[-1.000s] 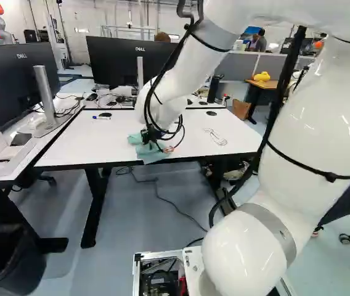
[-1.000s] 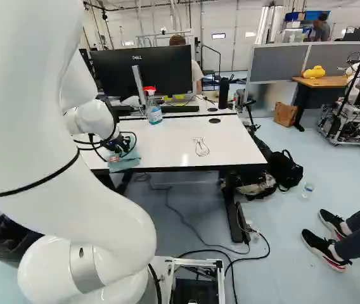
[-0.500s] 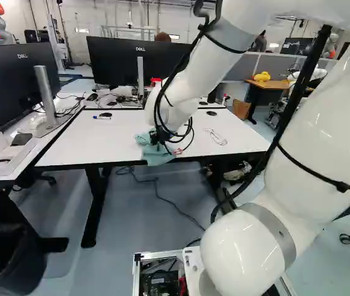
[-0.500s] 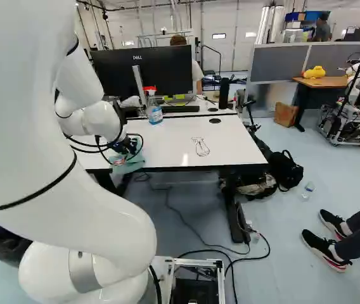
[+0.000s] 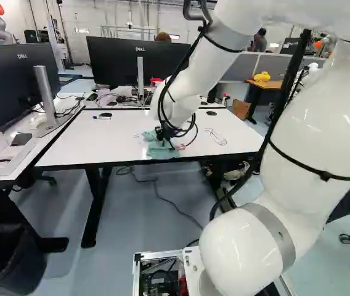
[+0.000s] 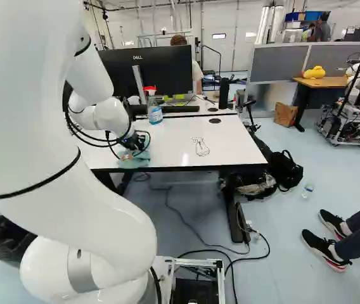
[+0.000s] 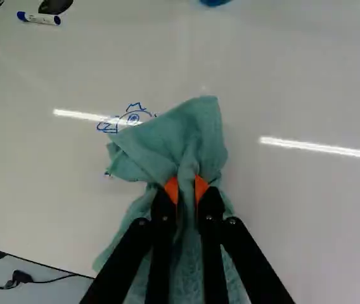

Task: Clean the table with the green towel

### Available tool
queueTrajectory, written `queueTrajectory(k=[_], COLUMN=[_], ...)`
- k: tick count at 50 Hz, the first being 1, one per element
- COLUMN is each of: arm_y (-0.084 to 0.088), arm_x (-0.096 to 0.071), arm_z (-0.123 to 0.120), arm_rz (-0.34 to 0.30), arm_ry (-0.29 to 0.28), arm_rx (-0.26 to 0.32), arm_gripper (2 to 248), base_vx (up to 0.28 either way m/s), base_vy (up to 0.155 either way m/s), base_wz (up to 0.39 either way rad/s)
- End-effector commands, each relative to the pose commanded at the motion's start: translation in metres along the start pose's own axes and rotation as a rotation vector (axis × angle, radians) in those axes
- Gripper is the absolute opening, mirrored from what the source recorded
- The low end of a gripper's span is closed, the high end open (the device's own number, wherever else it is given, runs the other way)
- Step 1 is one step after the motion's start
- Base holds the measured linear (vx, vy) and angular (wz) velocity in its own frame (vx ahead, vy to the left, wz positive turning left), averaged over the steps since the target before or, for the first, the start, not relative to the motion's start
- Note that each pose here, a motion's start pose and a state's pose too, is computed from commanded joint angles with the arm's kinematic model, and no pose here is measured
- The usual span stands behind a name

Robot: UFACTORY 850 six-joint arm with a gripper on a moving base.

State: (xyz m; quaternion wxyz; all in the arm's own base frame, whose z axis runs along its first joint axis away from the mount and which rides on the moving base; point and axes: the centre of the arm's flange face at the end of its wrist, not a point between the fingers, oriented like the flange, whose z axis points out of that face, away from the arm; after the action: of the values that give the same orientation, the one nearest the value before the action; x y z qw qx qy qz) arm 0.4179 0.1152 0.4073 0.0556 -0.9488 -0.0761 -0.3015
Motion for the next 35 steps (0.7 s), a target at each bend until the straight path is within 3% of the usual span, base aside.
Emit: queueTrajectory(k=[35], arm_y=[0.001], arm_x=[0.057], arm_z=[0.041], arm_rz=[0.012], arm_ry=[0.02], arm_rx=[-0.007], arm_gripper=[50], base_vx=[0.0], base_vy=[0.0], base_wz=[0.0])
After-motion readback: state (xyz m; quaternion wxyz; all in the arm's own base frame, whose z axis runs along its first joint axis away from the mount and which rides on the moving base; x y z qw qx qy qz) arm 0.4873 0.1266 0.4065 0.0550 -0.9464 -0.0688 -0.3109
